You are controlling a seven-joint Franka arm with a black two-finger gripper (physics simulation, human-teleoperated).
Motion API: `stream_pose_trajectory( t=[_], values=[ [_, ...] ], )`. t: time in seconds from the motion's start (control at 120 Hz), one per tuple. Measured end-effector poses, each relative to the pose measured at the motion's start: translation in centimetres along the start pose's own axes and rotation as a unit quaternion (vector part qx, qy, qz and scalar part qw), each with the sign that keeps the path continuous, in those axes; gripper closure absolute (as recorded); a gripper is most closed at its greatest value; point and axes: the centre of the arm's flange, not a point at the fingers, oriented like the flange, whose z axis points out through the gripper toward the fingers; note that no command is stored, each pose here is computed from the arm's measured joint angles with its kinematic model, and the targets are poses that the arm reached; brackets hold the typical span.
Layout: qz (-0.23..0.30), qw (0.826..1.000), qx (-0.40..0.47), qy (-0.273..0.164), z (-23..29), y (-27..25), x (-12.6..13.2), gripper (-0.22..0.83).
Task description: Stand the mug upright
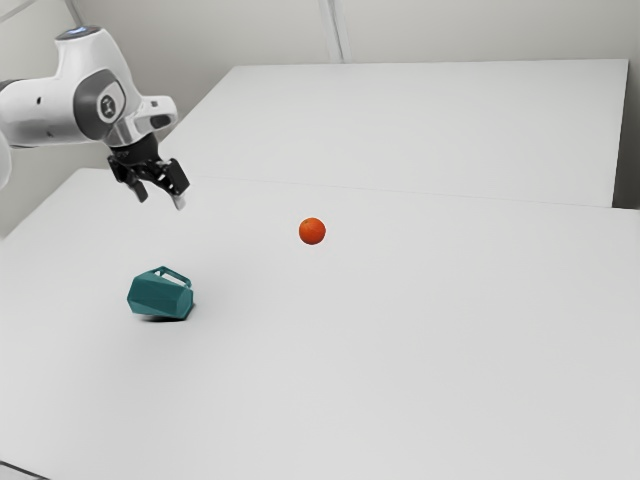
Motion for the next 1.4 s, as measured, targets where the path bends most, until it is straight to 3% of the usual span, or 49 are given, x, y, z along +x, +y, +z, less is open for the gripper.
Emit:
stream_pose_trajectory(
  t=[0.2, 0.383, 0.583, 0.867, 1.4],
  values=[
    [-0.024, 0.999, -0.012, 0.02, -2.6, -2.4, -2.9, 0.0],
    [-0.053, 0.998, -0.041, -0.001, -1.4, -6.2, -5.2, 0.0],
    [-0.073, 0.991, -0.104, -0.039, 3.8, -10.3, -6.5, 0.0],
    [-0.059, 0.978, -0.183, -0.077, 10.9, -12.7, -6.2, 0.0],
    [-0.063, 0.922, -0.379, -0.044, 18.1, -17.0, -6.9, 0.0]
  ],
)
